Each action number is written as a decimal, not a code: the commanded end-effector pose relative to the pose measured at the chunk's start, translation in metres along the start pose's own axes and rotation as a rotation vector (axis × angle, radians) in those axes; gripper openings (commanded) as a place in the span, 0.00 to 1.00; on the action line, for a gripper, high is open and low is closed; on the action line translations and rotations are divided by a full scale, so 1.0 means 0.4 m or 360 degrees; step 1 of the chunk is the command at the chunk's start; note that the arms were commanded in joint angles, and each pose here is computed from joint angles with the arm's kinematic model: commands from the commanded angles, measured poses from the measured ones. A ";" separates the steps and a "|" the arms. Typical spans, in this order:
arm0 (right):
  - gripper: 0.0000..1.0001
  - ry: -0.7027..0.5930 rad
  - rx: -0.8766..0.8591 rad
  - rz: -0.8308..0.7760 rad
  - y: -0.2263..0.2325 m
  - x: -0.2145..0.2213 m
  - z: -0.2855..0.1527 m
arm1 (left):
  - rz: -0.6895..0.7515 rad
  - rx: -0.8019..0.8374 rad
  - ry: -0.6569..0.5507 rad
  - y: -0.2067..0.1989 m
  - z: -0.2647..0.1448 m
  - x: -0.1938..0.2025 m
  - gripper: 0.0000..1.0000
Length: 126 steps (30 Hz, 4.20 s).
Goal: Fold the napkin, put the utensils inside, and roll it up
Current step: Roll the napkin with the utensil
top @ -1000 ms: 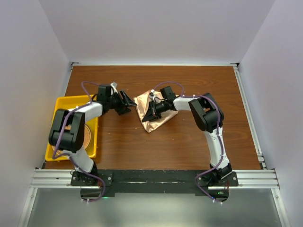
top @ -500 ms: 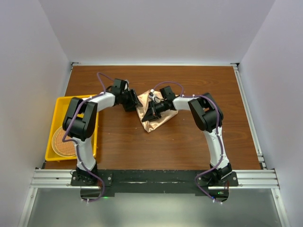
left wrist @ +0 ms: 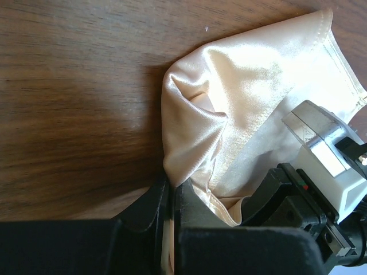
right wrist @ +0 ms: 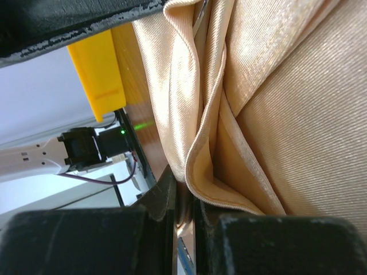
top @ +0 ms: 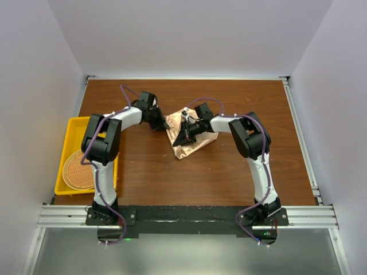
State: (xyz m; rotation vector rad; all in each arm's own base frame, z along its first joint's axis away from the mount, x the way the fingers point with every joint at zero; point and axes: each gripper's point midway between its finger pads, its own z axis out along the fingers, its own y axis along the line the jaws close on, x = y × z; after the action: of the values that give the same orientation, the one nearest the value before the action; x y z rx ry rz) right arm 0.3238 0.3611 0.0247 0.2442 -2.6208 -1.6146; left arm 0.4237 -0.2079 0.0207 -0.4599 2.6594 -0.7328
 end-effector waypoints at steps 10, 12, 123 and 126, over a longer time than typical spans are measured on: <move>0.47 -0.0019 0.0339 -0.0288 0.043 -0.040 -0.078 | -0.0101 -0.0199 0.0218 0.081 0.027 0.068 0.00; 0.60 -0.0053 0.0398 -0.0402 0.066 -0.058 -0.099 | -0.0119 -0.0188 0.0239 0.078 0.026 0.076 0.00; 0.00 -0.0152 -0.0034 -0.0164 -0.057 0.041 0.051 | -0.0040 0.0205 -0.0030 -0.050 -0.189 0.031 0.75; 0.00 -0.0194 -0.0081 -0.0098 -0.056 0.022 0.039 | -0.0100 0.0111 -0.0010 -0.031 -0.209 0.047 0.91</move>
State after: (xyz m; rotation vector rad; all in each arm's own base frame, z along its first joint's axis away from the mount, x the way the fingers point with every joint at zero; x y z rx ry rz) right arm 0.3247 0.3754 0.0236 0.4485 -2.7377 -1.8311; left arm 0.3733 -0.1888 0.0655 -0.5321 2.6815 -0.8299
